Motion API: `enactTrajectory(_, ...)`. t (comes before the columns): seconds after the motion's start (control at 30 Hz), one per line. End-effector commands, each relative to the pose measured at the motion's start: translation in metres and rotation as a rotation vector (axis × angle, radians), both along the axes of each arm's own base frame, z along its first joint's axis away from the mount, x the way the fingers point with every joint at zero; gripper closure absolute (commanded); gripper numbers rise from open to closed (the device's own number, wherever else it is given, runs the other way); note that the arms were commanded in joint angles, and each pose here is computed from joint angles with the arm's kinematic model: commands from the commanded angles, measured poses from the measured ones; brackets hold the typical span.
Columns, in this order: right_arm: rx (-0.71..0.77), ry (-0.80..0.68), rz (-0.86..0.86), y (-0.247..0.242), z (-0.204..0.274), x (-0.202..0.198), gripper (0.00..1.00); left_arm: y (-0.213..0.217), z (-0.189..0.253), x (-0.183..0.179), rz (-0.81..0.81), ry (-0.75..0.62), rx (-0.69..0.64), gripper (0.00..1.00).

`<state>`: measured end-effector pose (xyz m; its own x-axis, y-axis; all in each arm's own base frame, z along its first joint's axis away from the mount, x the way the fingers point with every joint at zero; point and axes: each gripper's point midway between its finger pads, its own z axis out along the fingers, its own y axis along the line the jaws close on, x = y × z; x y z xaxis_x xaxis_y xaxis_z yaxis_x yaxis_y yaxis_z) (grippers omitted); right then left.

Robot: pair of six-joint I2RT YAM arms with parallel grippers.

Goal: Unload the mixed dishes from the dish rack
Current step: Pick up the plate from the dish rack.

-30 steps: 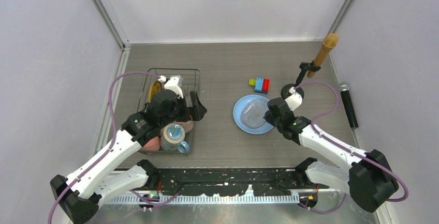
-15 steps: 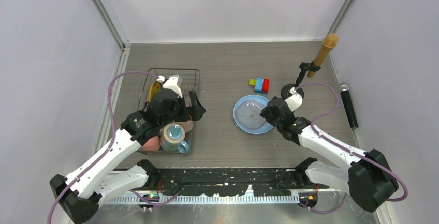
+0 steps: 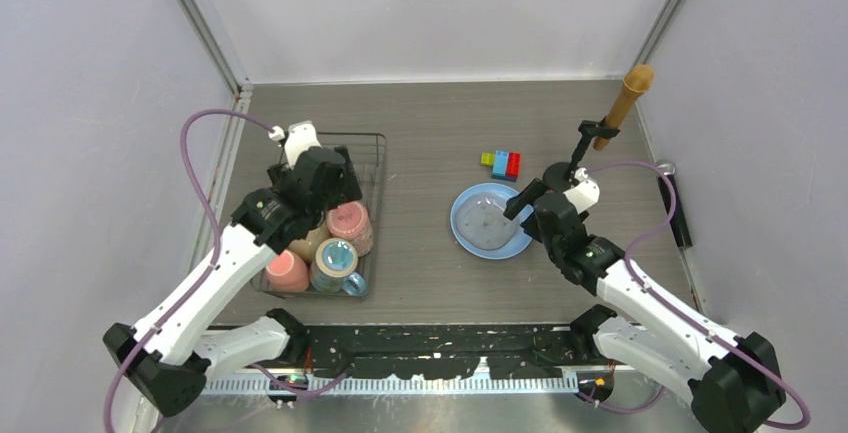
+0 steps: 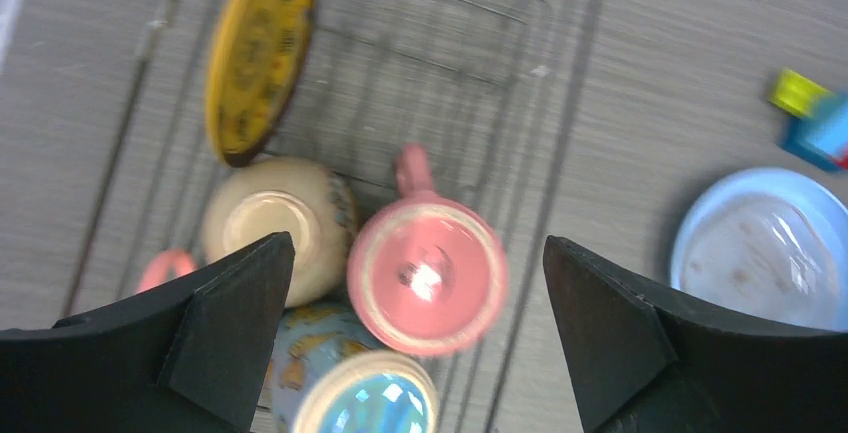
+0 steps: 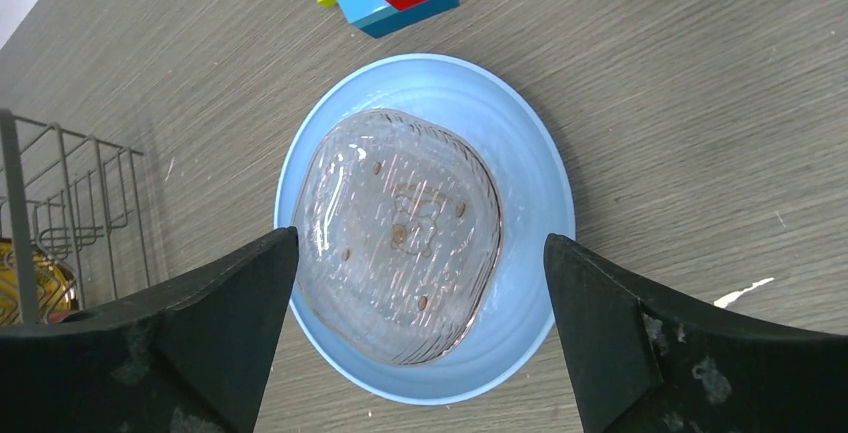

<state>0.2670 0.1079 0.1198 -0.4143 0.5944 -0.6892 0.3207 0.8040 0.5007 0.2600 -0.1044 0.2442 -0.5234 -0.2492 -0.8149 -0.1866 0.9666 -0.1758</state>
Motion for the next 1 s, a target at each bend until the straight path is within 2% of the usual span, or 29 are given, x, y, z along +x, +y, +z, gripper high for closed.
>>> enactTrajectory(0.0, -0.038, -0.021, 0.055, -0.001, 0.002, -0.004, 0.00, 0.056, -0.003, 0.017, 0.228, 0.033, 0.074, 0.00)
enactTrajectory(0.17, -0.029, -0.022, 0.122, 0.003, -0.001, -0.014, 0.00, 0.096, -0.006, 0.036, 0.328, 0.016, 0.140, 0.00)
enactTrajectory(0.27, -0.022, -0.035, 0.131, 0.002, -0.001, -0.019, 0.00, 0.104, -0.015, 0.052, 0.328, -0.019, 0.176, 0.00)
enactTrajectory(0.5, -0.038, -0.073, 0.076, -0.014, 0.005, -0.023, 0.00, 0.109, -0.054, 0.068, 0.287, 0.061, 0.257, 0.00)
enactTrajectory(0.63, -0.045, -0.064, 0.073, -0.016, 0.002, -0.026, 0.00, 0.111, -0.063, 0.072, 0.275, 0.064, 0.250, 0.05)
enactTrajectory(0.87, -0.055, -0.053, 0.037, -0.023, -0.001, -0.028, 0.00, 0.121, -0.079, 0.079, 0.299, 0.055, 0.275, 0.23)
enactTrajectory(0.97, -0.057, -0.066, 0.024, -0.026, 0.003, -0.027, 0.00, 0.117, -0.089, 0.082, 0.273, 0.088, 0.260, 0.35)
